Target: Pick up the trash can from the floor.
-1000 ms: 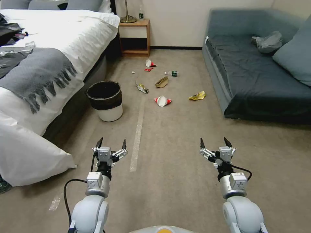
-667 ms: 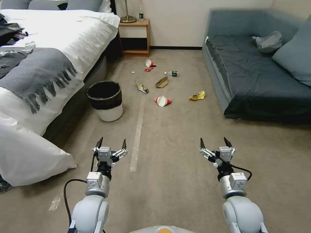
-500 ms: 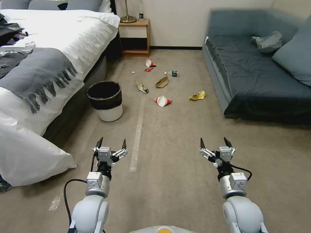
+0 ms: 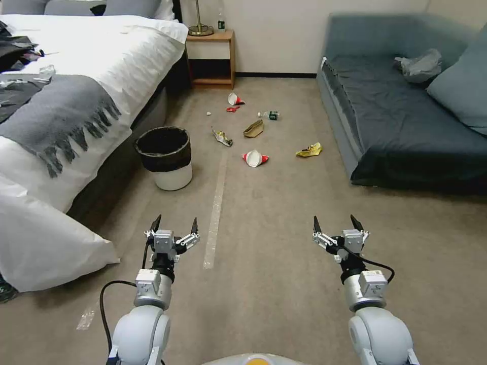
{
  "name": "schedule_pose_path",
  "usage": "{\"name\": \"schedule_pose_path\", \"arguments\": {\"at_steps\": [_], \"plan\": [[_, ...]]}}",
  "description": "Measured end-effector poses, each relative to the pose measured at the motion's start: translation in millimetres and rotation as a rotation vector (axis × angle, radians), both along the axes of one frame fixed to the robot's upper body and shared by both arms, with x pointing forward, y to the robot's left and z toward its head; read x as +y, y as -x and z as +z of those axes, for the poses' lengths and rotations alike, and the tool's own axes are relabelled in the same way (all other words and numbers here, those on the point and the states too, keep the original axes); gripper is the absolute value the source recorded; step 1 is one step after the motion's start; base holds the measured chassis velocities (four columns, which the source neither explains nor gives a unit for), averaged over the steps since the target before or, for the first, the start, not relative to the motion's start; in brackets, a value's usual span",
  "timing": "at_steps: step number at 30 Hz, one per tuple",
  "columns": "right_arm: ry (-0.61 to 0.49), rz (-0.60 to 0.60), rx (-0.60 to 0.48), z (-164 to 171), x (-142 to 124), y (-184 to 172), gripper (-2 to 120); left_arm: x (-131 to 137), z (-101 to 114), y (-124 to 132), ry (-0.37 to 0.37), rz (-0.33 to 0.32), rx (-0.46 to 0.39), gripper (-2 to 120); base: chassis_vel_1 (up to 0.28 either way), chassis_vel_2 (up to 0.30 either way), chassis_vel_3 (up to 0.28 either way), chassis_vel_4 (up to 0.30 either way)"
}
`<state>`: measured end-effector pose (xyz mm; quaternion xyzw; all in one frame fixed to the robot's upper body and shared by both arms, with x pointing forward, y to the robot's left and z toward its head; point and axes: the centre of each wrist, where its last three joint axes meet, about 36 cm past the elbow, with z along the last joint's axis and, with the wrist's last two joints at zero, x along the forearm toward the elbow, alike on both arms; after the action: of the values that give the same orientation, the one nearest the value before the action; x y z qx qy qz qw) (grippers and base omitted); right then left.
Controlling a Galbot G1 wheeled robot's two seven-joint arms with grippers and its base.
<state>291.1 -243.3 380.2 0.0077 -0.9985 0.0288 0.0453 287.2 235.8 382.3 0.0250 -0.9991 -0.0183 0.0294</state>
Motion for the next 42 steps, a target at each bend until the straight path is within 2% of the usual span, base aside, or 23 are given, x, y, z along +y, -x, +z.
{"name": "schedule_pose_path", "arguments": {"at_steps": [2, 3, 6, 8, 11, 12, 13, 15, 17, 22, 31, 34, 36, 37, 38, 40, 42], "plan": [[-0.020, 0.011, 0.023, 18.1, -11.9, 7.7, 100, 5.2, 20.9, 13.3, 0.043, 0.071, -0.016, 100, 0.000, 0.000, 0.000, 0.000], [-0.020, 0.011, 0.023, 18.1, -11.9, 7.7, 100, 5.2, 20.9, 13.3, 0.043, 0.071, -0.016, 100, 0.000, 0.000, 0.000, 0.000], [-0.049, 0.038, 0.055, 44.6, -24.1, 17.8, 100, 11.7, 50.5, 32.2, 0.096, 0.161, -0.038, 100, 0.000, 0.000, 0.000, 0.000], [-0.056, 0.046, 0.062, 50.7, -26.1, 20.0, 100, 12.9, 56.3, 35.8, 0.106, 0.177, -0.042, 100, 0.000, 0.000, 0.000, 0.000], [-0.086, 0.096, 0.102, 79.5, -32.9, 30.0, 100, 17.8, 87.8, 55.4, 0.153, 0.261, -0.062, 100, 0.000, 0.000, 0.000, 0.000], [-0.086, 0.096, 0.102, 79.5, -32.9, 30.0, 100, 17.8, 87.8, 55.4, 0.153, 0.261, -0.062, 100, 0.000, 0.000, 0.000, 0.000], [-0.101, 0.130, 0.126, 95.3, -34.6, 35.5, 100, 19.7, 104.2, 65.6, 0.175, 0.302, -0.071, 100, 0.000, 0.000, 0.000, 0.000], [-0.104, 0.138, 0.132, 98.8, -34.8, 36.7, 100, 20.1, 108.9, 68.4, 0.181, 0.312, -0.075, 100, 0.000, 0.000, 0.000, 0.000], [-0.125, 0.173, 0.142, 108.5, -37.5, 37.5, 100, 21.5, 121.6, 75.0, 0.221, 0.301, -0.107, 100, 0.000, 0.000, 0.000, 0.000], [-0.141, 0.193, 0.140, 112.3, -39.5, 36.3, 100, 21.6, 124.2, 76.5, 0.235, 0.275, -0.108, 100, 0.000, 0.000, 0.000, 0.000], [-0.146, 0.188, 0.134, 111.5, -40.6, 36.9, 100, 23.6, 125.4, 73.9, 0.217, 0.247, -0.040, 100, 0.000, 0.000, 0.000, 0.000], [-0.148, 0.185, 0.135, 110.2, -40.6, 37.4, 100, 22.1, 124.7, 71.5, 0.201, 0.269, -0.032, 100, 0.000, 0.000, 0.000, 0.000], [-0.149, 0.183, 0.137, 109.1, -40.2, 38.3, 100, 21.9, 120.3, 68.9, 0.191, 0.304, -0.036, 100, 0.000, 0.000, 0.000, 0.000], [-0.149, 0.183, 0.138, 108.3, -39.8, 38.9, 100, 22.5, 115.1, 66.8, 0.176, 0.347, -0.048, 100, 0.000, 0.000, 0.000, 0.000], [-0.149, 0.183, 0.138, 108.3, -39.8, 38.9, 100, 22.5, 115.1, 66.8, 0.176, 0.347, -0.048, 100, 0.000, 0.000, 0.000, 0.000], [-0.149, 0.183, 0.138, 107.6, -39.5, 39.4, 100, 24.7, 108.8, 65.5, 0.148, 0.373, -0.064, 100, 0.000, 0.000, 0.000, 0.000], [-0.149, 0.184, 0.137, 107.3, -39.2, 39.4, 100, 30.1, 96.8, 63.7, 0.088, 0.410, -0.101, 100, 0.000, 0.000, 0.000, 0.000]]}}
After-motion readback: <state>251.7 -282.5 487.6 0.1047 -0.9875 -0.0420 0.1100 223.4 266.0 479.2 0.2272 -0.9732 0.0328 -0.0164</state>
